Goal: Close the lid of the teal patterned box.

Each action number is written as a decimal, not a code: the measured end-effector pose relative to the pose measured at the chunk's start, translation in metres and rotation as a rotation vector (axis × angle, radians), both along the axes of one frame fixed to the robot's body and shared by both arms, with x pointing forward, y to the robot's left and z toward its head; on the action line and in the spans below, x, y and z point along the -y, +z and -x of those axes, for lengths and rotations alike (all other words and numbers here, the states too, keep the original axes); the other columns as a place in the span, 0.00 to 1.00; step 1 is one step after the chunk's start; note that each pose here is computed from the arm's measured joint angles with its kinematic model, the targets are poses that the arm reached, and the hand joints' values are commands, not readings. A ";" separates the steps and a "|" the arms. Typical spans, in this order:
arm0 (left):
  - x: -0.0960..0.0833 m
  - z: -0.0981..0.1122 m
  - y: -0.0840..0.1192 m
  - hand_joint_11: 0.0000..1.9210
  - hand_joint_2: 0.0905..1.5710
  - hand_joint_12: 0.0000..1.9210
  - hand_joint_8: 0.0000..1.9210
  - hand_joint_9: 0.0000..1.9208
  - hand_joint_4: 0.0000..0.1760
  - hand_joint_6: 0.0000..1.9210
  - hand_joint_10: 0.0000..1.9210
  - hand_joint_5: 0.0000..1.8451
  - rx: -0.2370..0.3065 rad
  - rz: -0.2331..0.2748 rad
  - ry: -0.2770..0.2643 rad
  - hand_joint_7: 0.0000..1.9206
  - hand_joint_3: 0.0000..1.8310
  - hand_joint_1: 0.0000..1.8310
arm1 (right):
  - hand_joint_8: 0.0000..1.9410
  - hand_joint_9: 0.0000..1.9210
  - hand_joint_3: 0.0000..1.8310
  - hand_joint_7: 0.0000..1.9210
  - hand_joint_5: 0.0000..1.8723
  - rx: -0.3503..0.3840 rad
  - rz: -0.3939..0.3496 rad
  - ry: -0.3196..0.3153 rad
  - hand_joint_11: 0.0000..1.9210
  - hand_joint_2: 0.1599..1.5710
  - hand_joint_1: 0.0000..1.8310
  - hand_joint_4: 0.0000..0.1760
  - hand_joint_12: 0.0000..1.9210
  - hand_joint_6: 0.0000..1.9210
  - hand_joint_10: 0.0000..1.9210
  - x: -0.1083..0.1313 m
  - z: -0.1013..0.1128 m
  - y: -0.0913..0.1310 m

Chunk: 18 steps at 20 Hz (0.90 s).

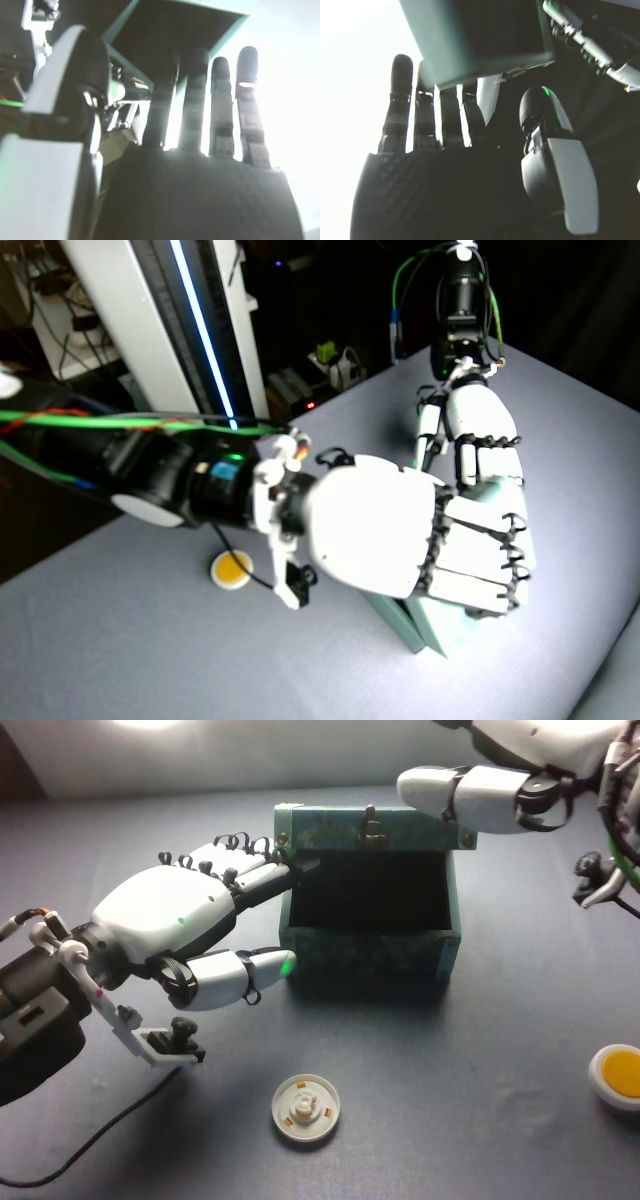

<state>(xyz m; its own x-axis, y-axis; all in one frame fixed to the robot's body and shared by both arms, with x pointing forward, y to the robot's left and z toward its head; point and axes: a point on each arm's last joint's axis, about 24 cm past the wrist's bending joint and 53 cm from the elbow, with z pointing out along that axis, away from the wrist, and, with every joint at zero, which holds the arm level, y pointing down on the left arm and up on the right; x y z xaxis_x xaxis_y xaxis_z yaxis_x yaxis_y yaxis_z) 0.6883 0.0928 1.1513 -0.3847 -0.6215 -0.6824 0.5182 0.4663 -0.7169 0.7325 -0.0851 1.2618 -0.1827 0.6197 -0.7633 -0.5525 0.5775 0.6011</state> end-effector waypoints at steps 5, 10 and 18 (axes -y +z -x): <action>-0.004 0.009 -0.007 0.00 0.87 0.45 0.00 0.05 0.26 0.01 0.01 0.08 -0.016 0.021 -0.006 0.08 0.00 0.15 | 0.03 0.00 0.00 0.12 0.10 0.011 -0.017 0.046 0.00 0.87 0.07 0.00 0.89 0.23 0.27 0.000 0.026 -0.008; -0.009 0.018 -0.004 0.00 0.88 0.51 0.01 0.08 0.20 0.03 0.02 0.15 -0.007 0.041 -0.009 0.14 0.00 0.11 | 0.12 0.00 0.00 0.13 0.00 0.052 -0.070 0.035 0.00 0.90 0.00 0.00 0.93 0.42 0.50 0.024 0.042 -0.001; -0.016 0.024 -0.004 0.09 0.94 1.00 0.69 0.06 0.95 0.97 0.87 0.20 -0.010 0.057 -0.006 0.13 0.00 0.29 | 0.26 0.00 0.00 0.04 0.00 0.150 -0.123 0.075 0.00 0.90 0.00 0.00 0.94 0.31 0.42 0.040 0.086 0.011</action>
<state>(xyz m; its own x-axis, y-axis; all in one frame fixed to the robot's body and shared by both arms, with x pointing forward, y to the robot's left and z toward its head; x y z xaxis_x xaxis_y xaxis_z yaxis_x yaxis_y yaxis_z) 0.6643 0.1084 1.1472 -0.3954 -0.6571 -0.6418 0.5135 0.4212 -0.7476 0.6464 -0.1252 1.2724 -0.1221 0.6985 -0.7052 -0.6796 0.4590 0.5723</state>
